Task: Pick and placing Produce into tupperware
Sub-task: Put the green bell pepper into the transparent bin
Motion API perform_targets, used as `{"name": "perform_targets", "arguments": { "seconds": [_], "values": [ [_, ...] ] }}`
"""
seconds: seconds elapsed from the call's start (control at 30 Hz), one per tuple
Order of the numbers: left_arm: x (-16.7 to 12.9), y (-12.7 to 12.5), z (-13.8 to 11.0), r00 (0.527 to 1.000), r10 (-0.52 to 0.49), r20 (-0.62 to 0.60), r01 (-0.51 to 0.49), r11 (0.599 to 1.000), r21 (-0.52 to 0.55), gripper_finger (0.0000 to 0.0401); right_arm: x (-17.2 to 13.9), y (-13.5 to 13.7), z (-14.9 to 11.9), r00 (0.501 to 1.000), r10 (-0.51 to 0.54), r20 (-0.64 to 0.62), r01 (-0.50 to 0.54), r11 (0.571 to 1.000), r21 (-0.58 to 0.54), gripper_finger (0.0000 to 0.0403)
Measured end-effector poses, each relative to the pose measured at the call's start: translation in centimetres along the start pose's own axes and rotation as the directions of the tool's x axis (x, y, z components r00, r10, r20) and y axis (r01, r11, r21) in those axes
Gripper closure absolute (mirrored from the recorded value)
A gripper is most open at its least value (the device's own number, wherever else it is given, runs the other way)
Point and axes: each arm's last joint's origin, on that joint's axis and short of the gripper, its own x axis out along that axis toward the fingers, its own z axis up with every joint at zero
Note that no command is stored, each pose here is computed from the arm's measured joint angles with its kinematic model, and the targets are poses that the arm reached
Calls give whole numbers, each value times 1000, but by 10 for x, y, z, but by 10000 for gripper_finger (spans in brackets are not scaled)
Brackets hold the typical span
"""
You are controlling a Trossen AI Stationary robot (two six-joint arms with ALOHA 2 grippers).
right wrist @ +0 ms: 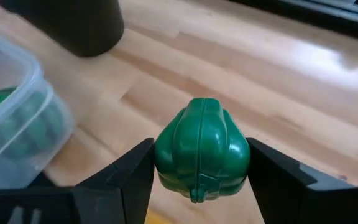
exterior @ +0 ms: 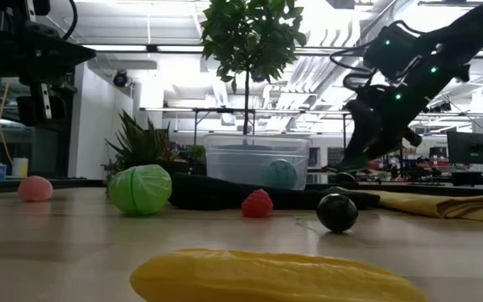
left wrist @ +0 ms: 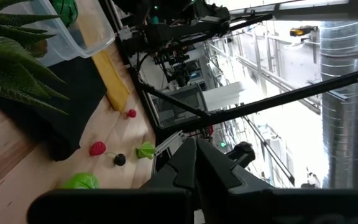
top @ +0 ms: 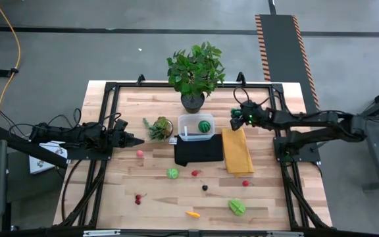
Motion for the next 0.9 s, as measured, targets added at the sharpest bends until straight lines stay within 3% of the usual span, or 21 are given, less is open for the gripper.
{"name": "perform_targets", "arguments": {
  "seconds": [0.43, 0.9],
  "values": [
    [0, 0, 0, 1000, 0, 0, 0, 1000, 22, 400, -16, 15, -19, 964, 189, -186, -181, 982, 59, 191],
    [0, 0, 0, 1000, 0, 0, 0, 999, 43, 400, -34, 47, -40, 860, 408, -306, -401, 912, 89, 191]
  ]
}}
